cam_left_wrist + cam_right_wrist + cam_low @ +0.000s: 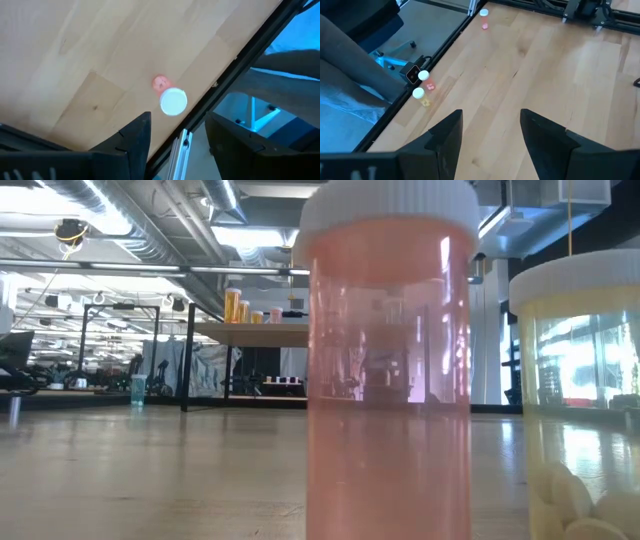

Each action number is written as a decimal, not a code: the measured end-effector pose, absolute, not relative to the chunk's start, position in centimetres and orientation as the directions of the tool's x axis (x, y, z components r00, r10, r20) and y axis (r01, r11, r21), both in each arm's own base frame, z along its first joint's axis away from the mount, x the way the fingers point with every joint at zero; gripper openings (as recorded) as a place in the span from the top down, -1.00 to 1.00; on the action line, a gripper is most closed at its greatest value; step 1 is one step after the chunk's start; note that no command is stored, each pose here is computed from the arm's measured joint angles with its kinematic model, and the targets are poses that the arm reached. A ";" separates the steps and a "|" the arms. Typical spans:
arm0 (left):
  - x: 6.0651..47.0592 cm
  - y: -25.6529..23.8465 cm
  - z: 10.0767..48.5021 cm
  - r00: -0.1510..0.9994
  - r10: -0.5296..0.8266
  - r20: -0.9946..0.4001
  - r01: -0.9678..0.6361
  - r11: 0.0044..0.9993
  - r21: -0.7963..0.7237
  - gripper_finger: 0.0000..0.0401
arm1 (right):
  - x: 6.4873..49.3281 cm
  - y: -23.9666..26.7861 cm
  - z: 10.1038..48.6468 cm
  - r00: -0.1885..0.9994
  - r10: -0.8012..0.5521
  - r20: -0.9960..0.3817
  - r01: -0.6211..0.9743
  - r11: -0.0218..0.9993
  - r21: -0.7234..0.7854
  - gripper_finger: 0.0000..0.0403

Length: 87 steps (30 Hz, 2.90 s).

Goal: Pick and place medicine bottles onto shelf by color
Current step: Put the left pink pill bottle on the shelf aligned with the other orange pill bottle

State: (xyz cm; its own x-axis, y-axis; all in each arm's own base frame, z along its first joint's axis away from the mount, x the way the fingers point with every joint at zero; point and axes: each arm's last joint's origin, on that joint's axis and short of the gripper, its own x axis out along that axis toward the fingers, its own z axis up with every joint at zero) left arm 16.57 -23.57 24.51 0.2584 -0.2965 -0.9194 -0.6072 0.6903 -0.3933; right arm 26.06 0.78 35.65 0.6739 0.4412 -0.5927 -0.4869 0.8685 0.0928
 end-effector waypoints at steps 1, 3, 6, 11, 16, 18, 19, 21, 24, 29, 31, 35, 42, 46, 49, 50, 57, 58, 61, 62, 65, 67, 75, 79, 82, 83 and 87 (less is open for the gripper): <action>16.4 -23.7 24.5 0.260 -0.296 -0.919 -0.615 0.683 -0.394 0.10 | 26.1 0.8 35.7 0.675 0.441 -0.592 -0.486 0.869 0.093 0.00; 16.2 -23.9 24.5 0.275 -0.284 -0.919 -0.622 0.676 -0.395 0.10 | 26.1 0.8 35.7 0.675 0.441 -0.592 -0.486 0.869 0.093 0.00; 15.6 -24.3 24.5 0.294 -0.273 -0.916 -0.608 0.686 -0.400 0.10 | 26.1 0.8 35.7 0.675 0.441 -0.591 -0.486 0.869 0.093 0.00; 14.9 -24.7 24.5 0.308 -0.266 -0.913 -0.606 0.686 -0.404 0.10 | 26.1 0.8 35.7 0.676 0.441 -0.590 -0.487 0.869 0.092 0.00; 14.9 -24.7 24.5 0.341 -0.245 -0.908 -0.602 0.684 -0.411 0.10 | 26.1 0.8 35.7 0.677 0.441 -0.590 -0.487 0.869 0.091 0.00; 15.0 -24.7 24.5 0.351 -0.238 -0.906 -0.603 0.682 -0.413 0.10 | 26.1 0.8 35.7 0.677 0.441 -0.590 -0.487 0.869 0.091 0.00; 15.0 -24.7 24.5 0.352 -0.237 -0.905 -0.608 0.677 -0.414 0.10 | 26.1 0.8 35.7 0.677 0.441 -0.590 -0.487 0.869 0.090 0.00; 15.0 -24.7 24.5 0.355 -0.238 -0.904 -0.624 0.659 -0.419 0.10 | 26.1 0.8 35.7 0.677 0.441 -0.590 -0.487 0.869 0.090 0.00; 15.0 -24.8 24.5 0.364 -0.247 -0.898 -0.638 0.636 -0.434 0.10 | 26.1 0.8 35.7 0.677 0.441 -0.590 -0.487 0.869 0.090 0.00; 15.2 -24.9 24.3 0.377 -0.234 -0.896 -0.647 0.626 -0.436 0.10 | 26.1 0.8 35.7 0.677 0.441 -0.590 -0.487 0.869 0.090 0.00; 15.4 -25.2 23.7 0.366 -0.217 -0.905 -0.652 0.634 -0.416 0.10 | 26.1 0.8 35.7 0.677 0.441 -0.590 -0.487 0.869 0.090 0.00; 15.6 -25.8 22.3 0.324 -0.200 -0.925 -0.667 0.646 -0.373 0.10 | 26.1 0.8 35.7 0.677 0.440 -0.590 -0.487 0.869 0.090 0.00; 15.8 -26.2 21.3 0.294 -0.181 -0.938 -0.670 0.661 -0.338 0.10 | 26.1 0.8 35.7 0.677 0.440 -0.590 -0.487 0.869 0.090 0.00; 15.9 -26.3 21.3 0.299 -0.191 -0.935 -0.647 0.679 -0.346 0.10 | 26.1 0.8 35.7 0.678 0.440 -0.589 -0.487 0.869 0.090 0.00; 15.9 -26.4 21.3 0.300 -0.193 -0.934 -0.642 0.684 -0.347 0.10 | 26.1 0.8 35.7 0.678 0.440 -0.589 -0.487 0.869 0.090 0.00; 15.9 -26.4 21.3 0.296 -0.196 -0.935 -0.642 0.684 -0.347 0.10 | 26.1 0.8 35.7 0.677 0.440 -0.589 -0.487 0.869 0.090 0.00; 16.2 -26.4 20.9 0.254 -0.206 -0.945 -0.631 0.705 -0.324 0.10 | 26.1 0.8 35.7 0.679 0.440 -0.588 -0.487 0.869 0.089 0.00; 16.4 -26.3 20.7 0.241 -0.204 -0.949 -0.633 0.708 -0.313 0.10 | 26.1 0.8 35.7 0.679 0.440 -0.587 -0.487 0.869 0.088 0.00; 16.6 -26.2 20.5 0.235 -0.202 -0.951 -0.632 0.712 -0.307 0.10 | 26.1 0.8 35.7 0.680 0.440 -0.587 -0.487 0.869 0.088 0.00; 16.6 -26.3 20.5 0.235 -0.207 -0.950 -0.626 0.716 -0.310 0.10 | 26.1 0.8 35.7 0.681 0.440 -0.586 -0.487 0.869 0.087 0.00; 16.8 -26.3 20.5 0.232 -0.216 -0.948 -0.614 0.723 -0.315 0.10 | 26.2 0.7 35.7 0.684 0.433 -0.587 -0.482 0.872 0.082 0.00; 16.9 -26.2 20.5 0.238 -0.212 -0.948 -0.617 0.721 -0.316 0.10 | 26.2 0.7 35.7 0.684 0.433 -0.587 -0.482 0.872 0.082 0.00; 17.1 -26.3 20.6 0.245 -0.231 -0.942 -0.604 0.723 -0.335 0.10 | 26.2 0.7 35.7 0.684 0.433 -0.587 -0.482 0.872 0.082 0.00; 17.4 -26.4 20.0 0.215 -0.229 -0.949 -0.615 0.723 -0.314 0.10 | 26.2 0.7 35.7 0.684 0.433 -0.587 -0.482 0.872 0.082 0.00; 17.4 -26.4 19.8 0.204 -0.229 -0.952 -0.616 0.725 -0.307 0.10 | 26.2 0.7 35.7 0.684 0.433 -0.587 -0.482 0.872 0.082 0.00; 17.5 -26.5 19.6 0.200 -0.225 -0.954 -0.617 0.727 -0.301 0.10 | 26.2 0.7 35.7 0.684 0.433 -0.587 -0.482 0.872 0.082 0.00; 17.6 -26.8 19.2 0.199 -0.229 -0.953 -0.617 0.726 -0.303 0.10 | 26.2 0.7 35.7 0.684 0.433 -0.587 -0.482 0.872 0.082 0.00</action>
State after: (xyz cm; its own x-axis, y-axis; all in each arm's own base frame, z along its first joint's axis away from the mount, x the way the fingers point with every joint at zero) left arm 17.62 -26.75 19.17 0.1988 -0.2289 -0.9529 -0.6173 0.7259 -0.3032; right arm 26.16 0.74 35.71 0.6843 0.4332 -0.5866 -0.4821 0.8723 0.0817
